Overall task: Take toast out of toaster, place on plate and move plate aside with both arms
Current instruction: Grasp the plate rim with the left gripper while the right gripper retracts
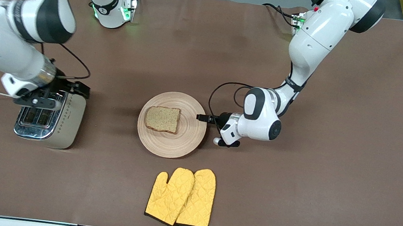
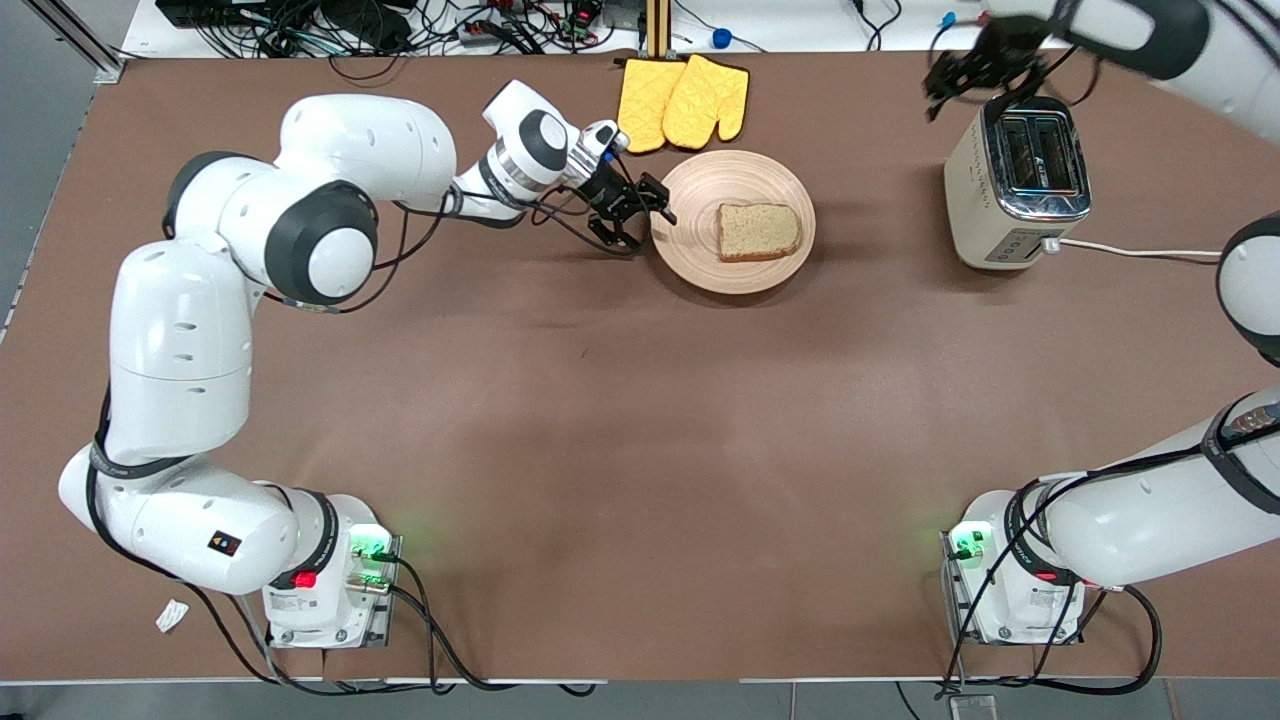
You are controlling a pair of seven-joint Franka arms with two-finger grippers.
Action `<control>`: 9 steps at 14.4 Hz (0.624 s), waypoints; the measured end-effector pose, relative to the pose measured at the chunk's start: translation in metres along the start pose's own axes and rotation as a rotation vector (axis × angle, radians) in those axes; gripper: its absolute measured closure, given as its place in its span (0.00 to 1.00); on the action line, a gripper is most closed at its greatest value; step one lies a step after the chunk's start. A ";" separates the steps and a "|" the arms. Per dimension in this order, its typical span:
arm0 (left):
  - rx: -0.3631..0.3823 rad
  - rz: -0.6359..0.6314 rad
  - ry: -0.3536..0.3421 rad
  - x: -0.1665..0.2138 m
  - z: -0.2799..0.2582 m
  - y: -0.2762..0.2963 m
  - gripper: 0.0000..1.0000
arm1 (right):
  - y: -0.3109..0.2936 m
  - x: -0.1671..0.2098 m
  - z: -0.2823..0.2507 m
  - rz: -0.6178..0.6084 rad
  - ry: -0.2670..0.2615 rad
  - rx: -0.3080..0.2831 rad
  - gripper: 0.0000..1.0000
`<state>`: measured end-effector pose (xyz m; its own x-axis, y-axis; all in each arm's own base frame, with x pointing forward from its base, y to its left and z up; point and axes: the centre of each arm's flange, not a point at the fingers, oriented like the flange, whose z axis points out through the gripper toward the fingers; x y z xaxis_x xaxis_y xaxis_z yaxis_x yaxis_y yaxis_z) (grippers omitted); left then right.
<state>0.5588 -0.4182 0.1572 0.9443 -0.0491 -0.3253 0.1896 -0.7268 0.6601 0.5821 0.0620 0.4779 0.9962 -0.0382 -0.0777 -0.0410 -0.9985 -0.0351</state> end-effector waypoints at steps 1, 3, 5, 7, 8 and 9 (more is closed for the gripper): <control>-0.002 -0.001 0.009 0.001 0.002 0.001 0.04 | 0.011 0.000 -0.019 0.005 0.004 -0.013 0.00; -0.003 -0.001 0.019 0.002 0.003 0.001 0.22 | 0.037 -0.004 -0.049 0.032 0.029 -0.026 0.00; -0.004 -0.003 0.019 0.003 0.005 0.000 0.32 | 0.070 -0.013 -0.069 0.041 0.041 -0.020 0.00; -0.005 -0.006 0.020 0.003 0.005 0.000 0.47 | 0.092 -0.028 -0.088 0.036 0.033 -0.019 0.00; -0.007 -0.008 0.020 0.003 0.005 0.000 0.58 | 0.096 -0.037 -0.096 0.036 0.019 -0.029 0.00; -0.009 -0.011 0.021 0.003 0.005 -0.001 0.70 | 0.097 -0.046 -0.106 0.033 0.012 -0.037 0.00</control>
<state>0.5604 -0.4215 0.1520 0.9478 -0.0269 -0.3179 0.2019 -0.7209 0.6630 0.5404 -0.0371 0.5832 0.9953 -0.0711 -0.0664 -0.0710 -0.9975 0.0037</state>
